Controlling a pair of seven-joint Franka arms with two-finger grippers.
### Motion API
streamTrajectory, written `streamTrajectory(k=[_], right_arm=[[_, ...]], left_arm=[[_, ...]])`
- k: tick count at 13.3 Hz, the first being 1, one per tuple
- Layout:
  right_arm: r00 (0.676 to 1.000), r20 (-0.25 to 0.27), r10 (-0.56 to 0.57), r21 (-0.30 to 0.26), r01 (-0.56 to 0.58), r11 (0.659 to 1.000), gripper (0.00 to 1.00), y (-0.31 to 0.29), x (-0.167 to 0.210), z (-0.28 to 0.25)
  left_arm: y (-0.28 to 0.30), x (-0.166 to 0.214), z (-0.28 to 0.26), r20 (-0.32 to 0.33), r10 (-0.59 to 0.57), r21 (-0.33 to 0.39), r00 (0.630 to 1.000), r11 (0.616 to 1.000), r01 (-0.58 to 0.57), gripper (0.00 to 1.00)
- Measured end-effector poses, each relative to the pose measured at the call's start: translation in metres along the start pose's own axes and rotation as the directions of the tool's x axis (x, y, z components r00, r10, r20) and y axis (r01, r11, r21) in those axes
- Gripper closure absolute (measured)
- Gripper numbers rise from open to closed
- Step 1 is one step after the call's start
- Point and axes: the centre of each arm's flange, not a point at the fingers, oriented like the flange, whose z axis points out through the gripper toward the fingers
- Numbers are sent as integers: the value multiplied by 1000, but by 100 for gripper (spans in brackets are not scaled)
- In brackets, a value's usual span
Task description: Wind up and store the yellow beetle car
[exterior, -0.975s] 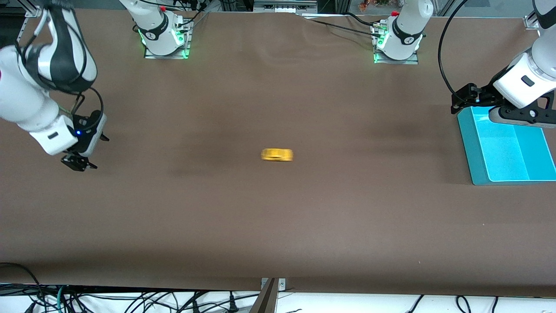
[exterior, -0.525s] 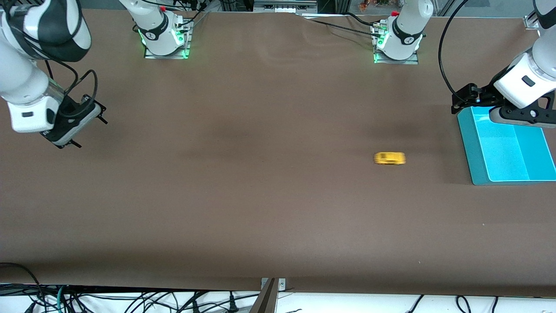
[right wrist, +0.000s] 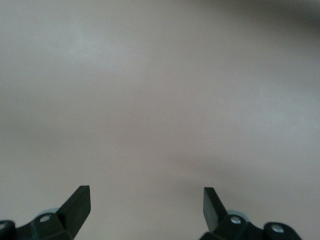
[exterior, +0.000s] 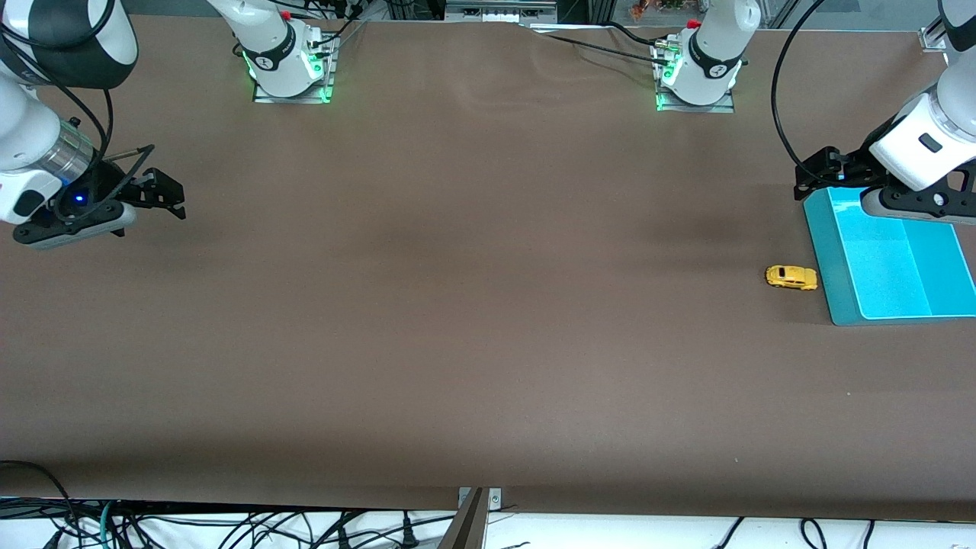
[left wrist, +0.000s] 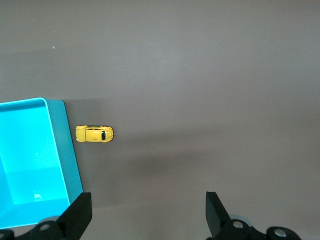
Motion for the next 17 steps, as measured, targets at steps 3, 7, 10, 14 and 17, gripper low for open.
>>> streamTrajectory(k=[3,7,10,14,17], right_arm=[[991,26,130,24,-131,991,0,-3,-2,-10],[983,65,174,40,-177,983,0,-11,-4,-21],[980,81,181,42,-184,982,0,-10,-6,-37],[980,83,180,42,-183,982,0,-11,-7,-40],[982,60,178,40,-181,983,0,-11,-4,-50]], left_arm=[[2,2,9,31,6,-2,1000,1000,-6,0],[5,12,39,107,13,-8,994,1000,-12,0],[0,24,76,180,48,-23,983,999,-44,0],[-1,36,117,208,175,-53,962,984,-168,0],[17,41,174,178,274,30,945,959,-283,0]])
